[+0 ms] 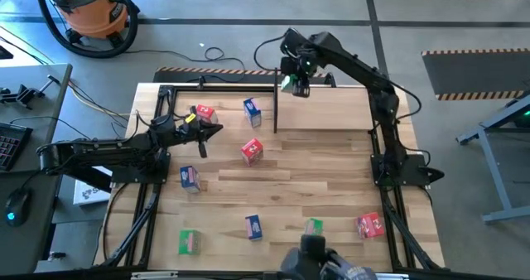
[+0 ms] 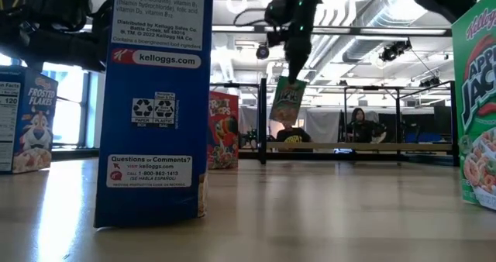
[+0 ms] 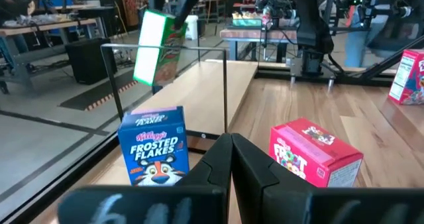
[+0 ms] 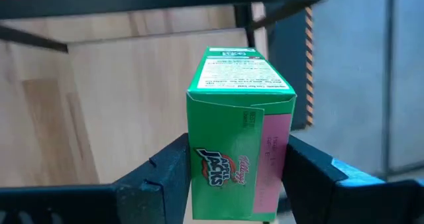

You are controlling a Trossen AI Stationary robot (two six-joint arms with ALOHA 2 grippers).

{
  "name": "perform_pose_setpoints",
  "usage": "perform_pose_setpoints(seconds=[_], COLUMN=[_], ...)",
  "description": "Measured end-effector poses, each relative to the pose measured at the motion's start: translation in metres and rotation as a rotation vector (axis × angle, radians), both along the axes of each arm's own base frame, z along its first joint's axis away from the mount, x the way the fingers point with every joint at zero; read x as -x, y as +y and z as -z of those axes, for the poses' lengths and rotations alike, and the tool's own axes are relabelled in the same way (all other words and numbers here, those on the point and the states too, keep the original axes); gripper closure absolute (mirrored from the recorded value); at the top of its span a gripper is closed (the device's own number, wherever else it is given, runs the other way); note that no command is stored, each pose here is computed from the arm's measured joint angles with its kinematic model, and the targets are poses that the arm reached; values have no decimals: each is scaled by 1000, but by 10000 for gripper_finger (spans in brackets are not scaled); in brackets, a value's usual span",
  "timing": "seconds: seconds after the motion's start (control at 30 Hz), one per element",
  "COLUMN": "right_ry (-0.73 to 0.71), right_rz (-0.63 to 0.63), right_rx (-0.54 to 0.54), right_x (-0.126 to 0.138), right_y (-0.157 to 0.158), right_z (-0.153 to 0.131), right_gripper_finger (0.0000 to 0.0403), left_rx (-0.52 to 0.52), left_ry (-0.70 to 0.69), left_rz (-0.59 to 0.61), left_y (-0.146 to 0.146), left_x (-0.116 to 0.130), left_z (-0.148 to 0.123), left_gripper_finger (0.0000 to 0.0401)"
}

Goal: Stack cereal on shelf
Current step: Put the top green cereal box on the shelf

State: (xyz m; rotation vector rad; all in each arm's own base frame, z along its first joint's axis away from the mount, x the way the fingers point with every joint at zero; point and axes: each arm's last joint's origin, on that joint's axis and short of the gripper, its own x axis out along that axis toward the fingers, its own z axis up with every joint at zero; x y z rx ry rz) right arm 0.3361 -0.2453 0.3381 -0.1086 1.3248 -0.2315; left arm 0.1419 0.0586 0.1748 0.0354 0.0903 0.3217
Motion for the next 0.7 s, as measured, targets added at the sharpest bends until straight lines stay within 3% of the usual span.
perform_pose_setpoints(seconds=[0.37,0.7], right_ry=[75,134], right_rz=[-7,-29], right_rx=[-25,45], right_x=[-3,-18], right_y=[-19,-16], right_z=[26,40], right_gripper_finger=[222,221], left_rx=[4,-1], left_ry=[9,16], left_rz=[0,1], left_y=[0,0], left_x=[0,0], left_z=[1,1], left_gripper_finger=[401,401])
